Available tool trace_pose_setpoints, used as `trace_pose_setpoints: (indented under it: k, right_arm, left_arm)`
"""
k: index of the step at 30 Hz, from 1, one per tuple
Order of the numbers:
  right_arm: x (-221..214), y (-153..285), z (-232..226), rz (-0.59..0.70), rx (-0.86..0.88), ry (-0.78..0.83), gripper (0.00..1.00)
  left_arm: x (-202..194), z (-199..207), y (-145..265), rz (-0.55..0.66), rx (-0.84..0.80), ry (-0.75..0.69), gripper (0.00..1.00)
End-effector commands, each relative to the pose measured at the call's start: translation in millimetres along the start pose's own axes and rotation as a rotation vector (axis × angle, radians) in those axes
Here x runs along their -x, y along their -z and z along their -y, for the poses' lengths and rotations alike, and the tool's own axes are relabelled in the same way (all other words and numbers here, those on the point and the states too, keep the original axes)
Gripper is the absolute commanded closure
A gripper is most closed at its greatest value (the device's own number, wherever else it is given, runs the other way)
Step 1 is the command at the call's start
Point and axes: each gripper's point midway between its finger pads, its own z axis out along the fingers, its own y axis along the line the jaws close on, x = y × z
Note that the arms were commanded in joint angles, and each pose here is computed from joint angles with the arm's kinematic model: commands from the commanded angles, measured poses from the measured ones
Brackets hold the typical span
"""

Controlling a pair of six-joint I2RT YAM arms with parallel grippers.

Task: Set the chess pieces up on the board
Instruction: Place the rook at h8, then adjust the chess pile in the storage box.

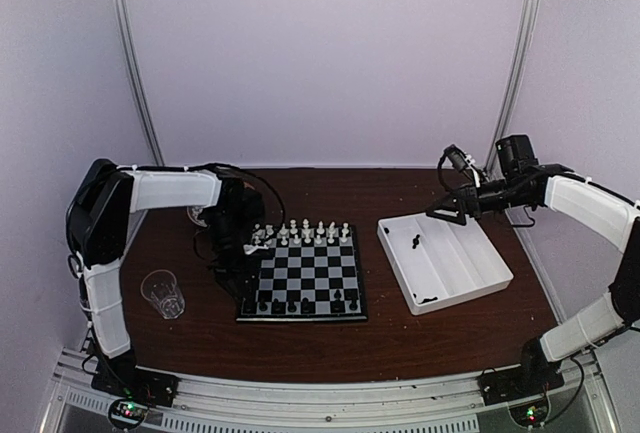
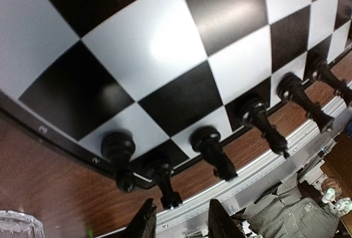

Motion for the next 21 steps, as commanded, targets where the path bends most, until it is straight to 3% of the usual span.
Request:
trace_pose_setpoints:
  k: [1,4,9,14,17,21]
  right_arm:
    - [13,22,26,-0.048,-0.226,0.048,0.0]
    - [15,31,42,-0.064,-0.308,0.095,0.0]
    - [-15,26,54,-0.237,-0.289,0.136,0.03]
    - [-44,16,85,-0.453,-0.343,0.059,0.43]
    - [-62,-2,105,-0.537,-0.402,0.022,0.5]
    - [-85,-34,107,-0.668,-0.418,0.063,0.53]
  left_arm:
    - [-19,15,54,0.102,0.028,-0.03,0.67]
    - [-22,19,89,0.228,0.09,-0.074,0.67]
    - [-9,36,140,0.484,0.189,-0.174,0.66]
    - [13,74,171,0.806,0.186,-0.286,0.64]
    - [24,94,179,0.956,0.118,-0.314,0.63]
    - [31,108,177,1.019,0.073,-0.324,0.63]
